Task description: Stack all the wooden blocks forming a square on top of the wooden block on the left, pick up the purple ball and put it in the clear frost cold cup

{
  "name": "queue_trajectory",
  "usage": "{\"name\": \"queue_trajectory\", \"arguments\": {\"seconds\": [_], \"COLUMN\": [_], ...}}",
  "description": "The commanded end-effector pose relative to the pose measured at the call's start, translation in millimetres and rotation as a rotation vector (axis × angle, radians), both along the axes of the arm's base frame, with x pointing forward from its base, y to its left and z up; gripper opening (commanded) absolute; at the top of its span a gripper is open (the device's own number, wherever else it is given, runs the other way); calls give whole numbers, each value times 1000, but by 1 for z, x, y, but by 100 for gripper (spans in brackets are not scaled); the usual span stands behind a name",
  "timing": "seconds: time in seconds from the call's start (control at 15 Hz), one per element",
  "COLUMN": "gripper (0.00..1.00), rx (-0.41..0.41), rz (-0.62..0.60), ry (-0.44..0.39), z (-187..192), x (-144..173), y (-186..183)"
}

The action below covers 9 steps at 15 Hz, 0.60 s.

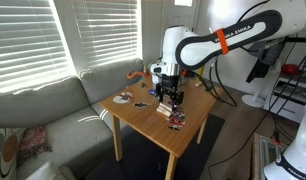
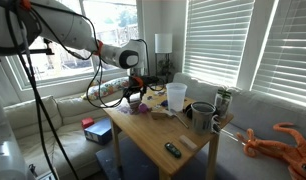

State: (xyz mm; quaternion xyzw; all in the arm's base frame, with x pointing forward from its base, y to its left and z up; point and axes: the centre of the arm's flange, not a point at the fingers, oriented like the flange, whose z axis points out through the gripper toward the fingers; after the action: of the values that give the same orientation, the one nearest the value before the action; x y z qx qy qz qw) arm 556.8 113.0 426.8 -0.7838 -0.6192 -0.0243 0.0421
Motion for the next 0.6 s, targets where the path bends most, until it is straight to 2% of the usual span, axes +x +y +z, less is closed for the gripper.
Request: {"name": "queue_trajectory", "arguments": {"seconds": [0.0,0.2,0.27,0.33,0.53], "gripper": [59,59,73,96,100], "rx": [-18,-25,-29,-31,-45], "rz": [-4,2,-3,-1,-5], "ry": [2,8,8,7,-7], "z": [2,1,1,1,6], "x": [5,5,5,4,1], "y": [4,6,5,5,1]}}
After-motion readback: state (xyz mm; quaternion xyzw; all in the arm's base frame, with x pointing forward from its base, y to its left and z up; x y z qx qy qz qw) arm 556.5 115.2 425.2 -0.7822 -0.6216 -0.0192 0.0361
